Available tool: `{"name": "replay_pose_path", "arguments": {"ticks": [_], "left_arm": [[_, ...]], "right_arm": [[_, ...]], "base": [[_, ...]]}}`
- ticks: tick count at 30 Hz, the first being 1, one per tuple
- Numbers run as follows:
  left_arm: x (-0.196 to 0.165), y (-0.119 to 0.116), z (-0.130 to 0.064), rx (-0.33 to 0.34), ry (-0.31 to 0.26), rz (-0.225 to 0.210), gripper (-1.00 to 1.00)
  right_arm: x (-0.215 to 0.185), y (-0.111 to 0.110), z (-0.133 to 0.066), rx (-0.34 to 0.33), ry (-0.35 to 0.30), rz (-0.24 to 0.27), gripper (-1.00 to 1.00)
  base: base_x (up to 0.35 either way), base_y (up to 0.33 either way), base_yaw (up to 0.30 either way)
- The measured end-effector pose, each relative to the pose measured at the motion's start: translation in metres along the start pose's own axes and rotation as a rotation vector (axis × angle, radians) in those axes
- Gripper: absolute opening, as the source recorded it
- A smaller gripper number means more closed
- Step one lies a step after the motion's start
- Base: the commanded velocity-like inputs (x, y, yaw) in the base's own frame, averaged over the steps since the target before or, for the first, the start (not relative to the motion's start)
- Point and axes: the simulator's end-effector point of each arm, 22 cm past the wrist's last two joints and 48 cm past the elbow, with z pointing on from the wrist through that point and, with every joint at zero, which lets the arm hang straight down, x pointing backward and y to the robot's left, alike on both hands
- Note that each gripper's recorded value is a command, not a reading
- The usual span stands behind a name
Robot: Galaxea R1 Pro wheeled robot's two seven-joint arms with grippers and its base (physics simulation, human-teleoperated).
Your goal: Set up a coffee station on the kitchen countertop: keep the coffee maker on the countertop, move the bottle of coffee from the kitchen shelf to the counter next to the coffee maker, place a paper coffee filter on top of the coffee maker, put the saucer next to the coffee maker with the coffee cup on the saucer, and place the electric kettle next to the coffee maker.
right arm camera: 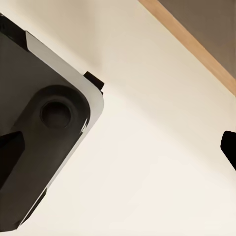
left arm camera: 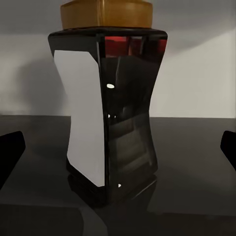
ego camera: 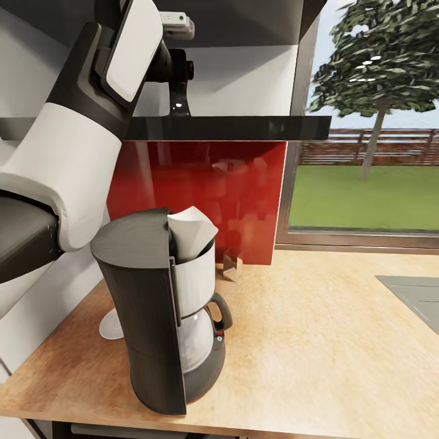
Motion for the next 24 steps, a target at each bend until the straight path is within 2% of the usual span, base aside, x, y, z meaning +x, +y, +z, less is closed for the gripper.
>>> {"name": "replay_pose_path", "arguments": {"ticks": [21, 24], "left_arm": [[-0.0008, 0.0003, -0.0006, 0.0, -0.002, -0.001, 1.0], [-0.0008, 0.0001, -0.0006, 0.001, -0.002, -0.001, 1.0]], "right_arm": [[0.0008, 0.0006, -0.0002, -0.001, 0.001, 0.0, 1.0], [0.0085, 0.0066, -0.0015, -0.009, 0.011, -0.001, 1.0]], "base": [[0.069, 0.009, 0.0], [0.085, 0.051, 0.0]]}}
